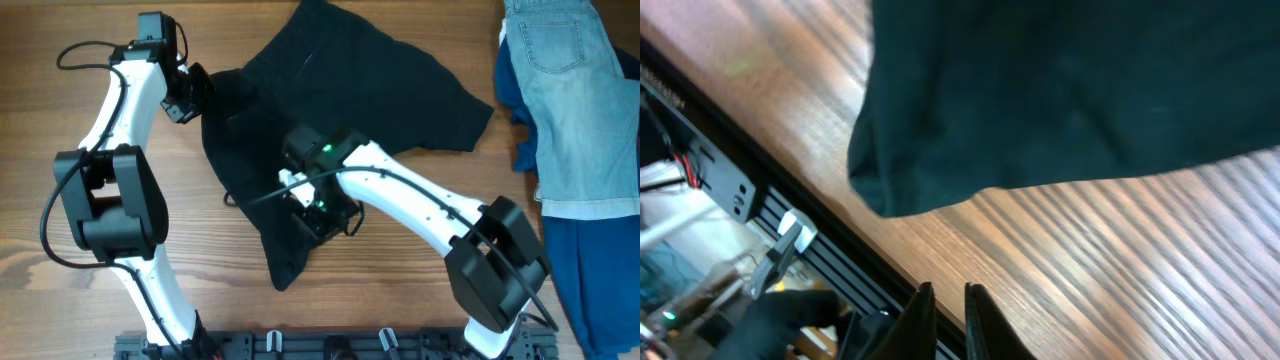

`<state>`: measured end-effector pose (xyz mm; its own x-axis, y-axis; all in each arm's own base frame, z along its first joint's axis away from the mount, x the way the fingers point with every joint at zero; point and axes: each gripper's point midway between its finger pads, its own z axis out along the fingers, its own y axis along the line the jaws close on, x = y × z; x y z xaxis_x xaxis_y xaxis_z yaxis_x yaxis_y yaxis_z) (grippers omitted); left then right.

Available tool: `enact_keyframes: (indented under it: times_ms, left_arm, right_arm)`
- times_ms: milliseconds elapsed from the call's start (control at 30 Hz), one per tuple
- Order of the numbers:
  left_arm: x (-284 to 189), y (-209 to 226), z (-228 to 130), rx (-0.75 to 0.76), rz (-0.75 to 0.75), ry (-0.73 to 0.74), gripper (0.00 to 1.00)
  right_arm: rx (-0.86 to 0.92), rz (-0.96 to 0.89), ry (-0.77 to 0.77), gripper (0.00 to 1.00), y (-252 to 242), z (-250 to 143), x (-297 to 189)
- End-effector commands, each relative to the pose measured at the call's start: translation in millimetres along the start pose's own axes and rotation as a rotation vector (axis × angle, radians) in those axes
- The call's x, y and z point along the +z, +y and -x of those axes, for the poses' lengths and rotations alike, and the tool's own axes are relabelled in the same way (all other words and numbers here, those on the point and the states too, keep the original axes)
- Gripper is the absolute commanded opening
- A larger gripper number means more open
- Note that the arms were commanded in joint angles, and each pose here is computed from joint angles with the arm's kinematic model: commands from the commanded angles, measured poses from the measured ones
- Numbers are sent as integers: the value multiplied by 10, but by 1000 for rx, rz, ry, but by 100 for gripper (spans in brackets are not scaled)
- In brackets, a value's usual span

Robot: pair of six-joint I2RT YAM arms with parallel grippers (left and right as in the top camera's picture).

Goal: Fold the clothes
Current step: 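Release the right gripper and reach it down to the trousers' lower leg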

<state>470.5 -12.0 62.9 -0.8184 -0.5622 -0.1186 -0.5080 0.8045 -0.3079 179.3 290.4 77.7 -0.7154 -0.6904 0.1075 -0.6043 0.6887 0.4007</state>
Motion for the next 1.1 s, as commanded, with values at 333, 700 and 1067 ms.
enact_keyframes:
  times_ms: [333, 700, 1067]
  left_arm:
    - [-103, -66, 49, -26, -22, -34, 4]
    - [-103, -71, 32, -26, -26, -26, 4]
    - [-104, -72, 10, -27, -28, -16, 4]
  right_arm:
    - [-242, 67, 43, 22, 793, -165, 303]
    - [-173, 86, -23, 100, 806, 83, 394]
    - [-30, 145, 79, 100, 567, 151, 771]
